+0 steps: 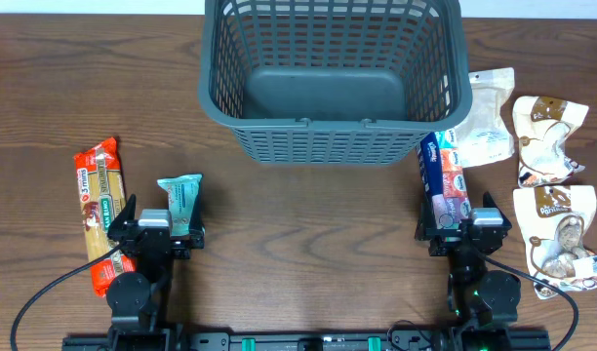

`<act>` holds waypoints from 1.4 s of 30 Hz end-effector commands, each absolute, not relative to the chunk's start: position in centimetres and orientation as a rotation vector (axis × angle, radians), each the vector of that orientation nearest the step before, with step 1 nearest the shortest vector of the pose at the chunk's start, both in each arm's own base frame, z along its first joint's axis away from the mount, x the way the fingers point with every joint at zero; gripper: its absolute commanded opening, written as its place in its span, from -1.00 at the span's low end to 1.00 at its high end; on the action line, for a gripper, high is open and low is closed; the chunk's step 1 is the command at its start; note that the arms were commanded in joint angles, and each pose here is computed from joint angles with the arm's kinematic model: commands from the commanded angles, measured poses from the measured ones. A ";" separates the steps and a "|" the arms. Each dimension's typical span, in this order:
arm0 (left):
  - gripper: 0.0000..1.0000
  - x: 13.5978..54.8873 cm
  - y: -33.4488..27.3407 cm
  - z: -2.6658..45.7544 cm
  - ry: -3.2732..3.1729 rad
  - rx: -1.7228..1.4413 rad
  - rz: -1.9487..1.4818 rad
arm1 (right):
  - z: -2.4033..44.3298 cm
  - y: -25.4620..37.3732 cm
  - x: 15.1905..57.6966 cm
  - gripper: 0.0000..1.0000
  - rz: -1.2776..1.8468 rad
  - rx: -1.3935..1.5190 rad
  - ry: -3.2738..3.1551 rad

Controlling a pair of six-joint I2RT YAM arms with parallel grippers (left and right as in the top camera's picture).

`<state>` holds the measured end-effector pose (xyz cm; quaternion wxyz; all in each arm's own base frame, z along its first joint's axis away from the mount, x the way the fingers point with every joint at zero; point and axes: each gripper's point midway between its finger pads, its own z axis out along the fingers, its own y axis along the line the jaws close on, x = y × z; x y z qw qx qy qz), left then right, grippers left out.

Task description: Pack container

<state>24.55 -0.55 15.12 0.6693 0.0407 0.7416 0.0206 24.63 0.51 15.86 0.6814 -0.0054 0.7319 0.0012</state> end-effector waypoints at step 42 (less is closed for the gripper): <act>0.97 24.4 -0.5 13.8 1.721 0.059 0.019 | 16.0 2.1 24.4 0.99 0.238 0.097 1.713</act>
